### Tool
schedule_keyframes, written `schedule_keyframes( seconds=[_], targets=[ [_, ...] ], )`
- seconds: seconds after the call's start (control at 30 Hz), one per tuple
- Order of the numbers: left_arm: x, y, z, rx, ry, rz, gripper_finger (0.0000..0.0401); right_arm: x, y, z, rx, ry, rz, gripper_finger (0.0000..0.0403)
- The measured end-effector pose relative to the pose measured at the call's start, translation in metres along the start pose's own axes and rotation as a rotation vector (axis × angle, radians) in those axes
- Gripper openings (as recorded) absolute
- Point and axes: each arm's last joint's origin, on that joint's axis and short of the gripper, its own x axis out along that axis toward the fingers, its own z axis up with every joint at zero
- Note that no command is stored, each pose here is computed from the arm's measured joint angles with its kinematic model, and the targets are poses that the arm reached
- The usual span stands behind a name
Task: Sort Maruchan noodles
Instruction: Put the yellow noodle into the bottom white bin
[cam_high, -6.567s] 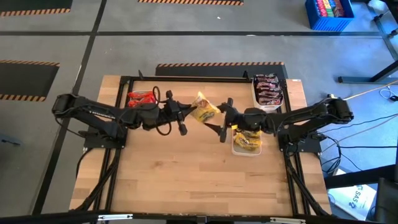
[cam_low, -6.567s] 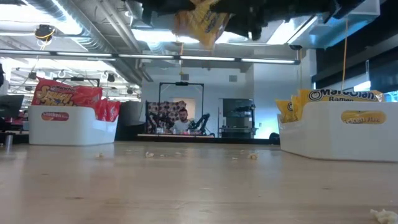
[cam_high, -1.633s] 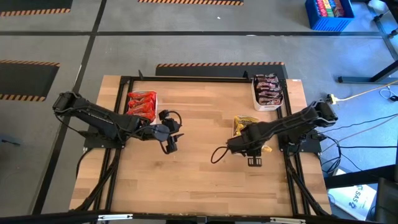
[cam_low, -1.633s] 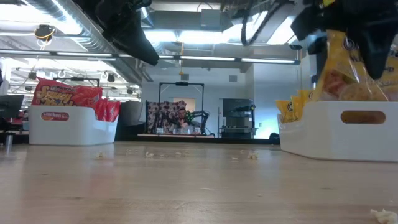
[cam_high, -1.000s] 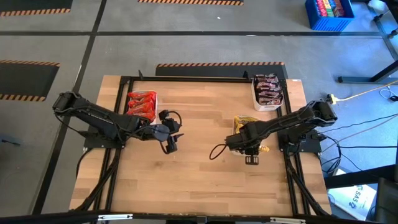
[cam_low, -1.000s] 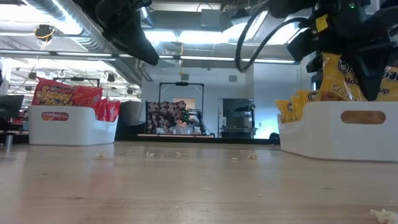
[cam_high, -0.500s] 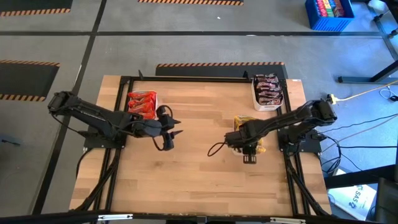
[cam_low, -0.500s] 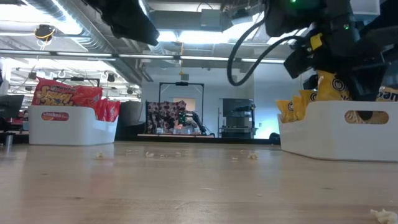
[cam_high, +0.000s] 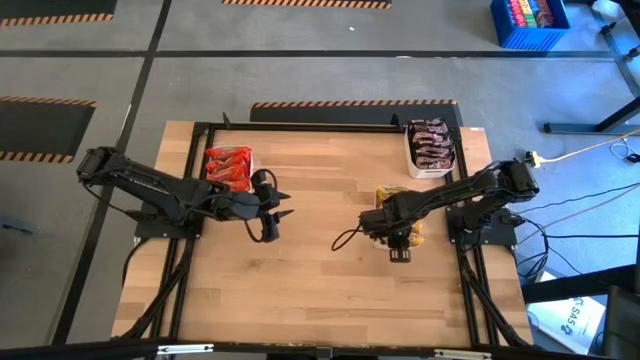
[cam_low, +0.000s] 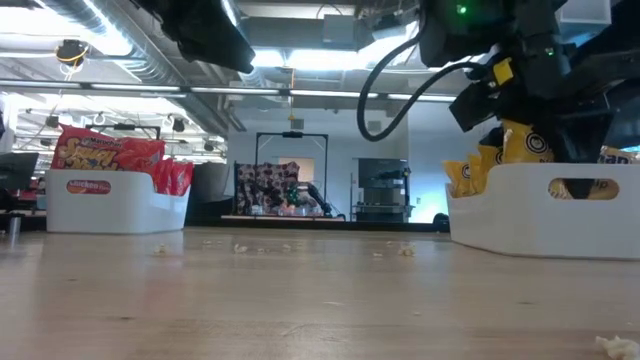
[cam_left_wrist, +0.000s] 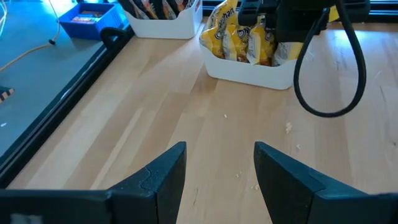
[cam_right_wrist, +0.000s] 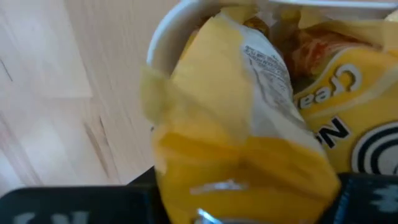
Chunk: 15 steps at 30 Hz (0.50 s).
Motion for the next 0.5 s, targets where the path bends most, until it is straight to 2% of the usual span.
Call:
schedule_keyframes(
  seconds=[0.27,0.5],
  targets=[
    [0.0001,-0.0001,0.0002,-0.001,-0.002,-0.001,0.0182,0.0044,-0.0005,0.0035,-0.001,-0.005,-0.018,0.0128],
    [0.0001,-0.0001,0.0001,-0.002,-0.001,-0.001,0.0182,0.0059,-0.0013,0.0065,0.004,-0.037,-0.060,0.0181]
  ],
)
